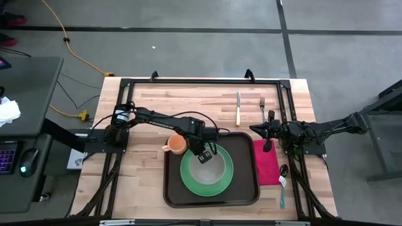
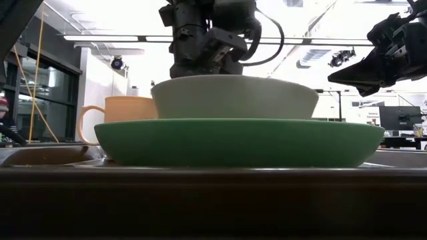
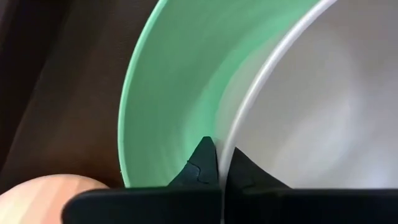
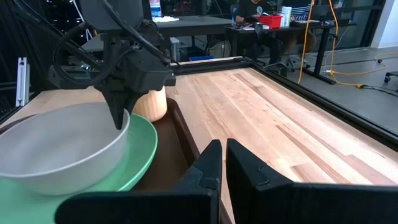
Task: Set up tray
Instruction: Put the white bowl on the green plate on the brown serving tray
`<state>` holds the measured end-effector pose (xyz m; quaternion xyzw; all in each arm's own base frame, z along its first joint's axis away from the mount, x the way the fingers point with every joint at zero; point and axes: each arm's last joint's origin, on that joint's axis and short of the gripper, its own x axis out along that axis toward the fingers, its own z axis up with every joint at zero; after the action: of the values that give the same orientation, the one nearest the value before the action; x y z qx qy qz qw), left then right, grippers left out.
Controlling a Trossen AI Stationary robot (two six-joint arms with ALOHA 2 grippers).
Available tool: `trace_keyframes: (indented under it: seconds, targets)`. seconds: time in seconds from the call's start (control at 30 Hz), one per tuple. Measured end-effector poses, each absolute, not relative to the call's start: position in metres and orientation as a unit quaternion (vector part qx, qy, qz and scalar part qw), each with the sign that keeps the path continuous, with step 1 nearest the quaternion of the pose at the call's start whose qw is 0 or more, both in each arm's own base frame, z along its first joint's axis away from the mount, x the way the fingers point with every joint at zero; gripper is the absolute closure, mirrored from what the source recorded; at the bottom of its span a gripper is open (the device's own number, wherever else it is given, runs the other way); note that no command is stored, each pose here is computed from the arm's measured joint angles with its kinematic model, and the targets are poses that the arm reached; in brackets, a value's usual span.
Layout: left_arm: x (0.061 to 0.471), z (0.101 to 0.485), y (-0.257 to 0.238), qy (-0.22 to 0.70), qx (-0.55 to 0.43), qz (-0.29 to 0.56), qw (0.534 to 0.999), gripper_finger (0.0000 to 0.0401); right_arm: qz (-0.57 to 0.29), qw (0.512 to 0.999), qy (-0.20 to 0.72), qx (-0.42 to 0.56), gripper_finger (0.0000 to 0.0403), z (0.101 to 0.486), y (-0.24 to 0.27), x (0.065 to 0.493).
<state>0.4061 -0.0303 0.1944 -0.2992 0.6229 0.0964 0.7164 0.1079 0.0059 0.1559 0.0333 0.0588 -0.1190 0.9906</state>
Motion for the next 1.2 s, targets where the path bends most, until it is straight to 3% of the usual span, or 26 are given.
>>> trace_keyframes:
  seconds: [0.37,1.2]
  targets:
    - [0.4059,0.1946,-0.0305,0.624,-0.301,0.094,0.715,0.0335,-0.119,0.991,0.059,0.033,0.0402,0.1559,0.0059,0.1079]
    - [0.4066,0.1952,-0.0314,0.624,-0.3,0.074,0.717,0.0359,-0.119,0.99,0.058,0.039,0.0402,0.1559,0.0059,0.1079]
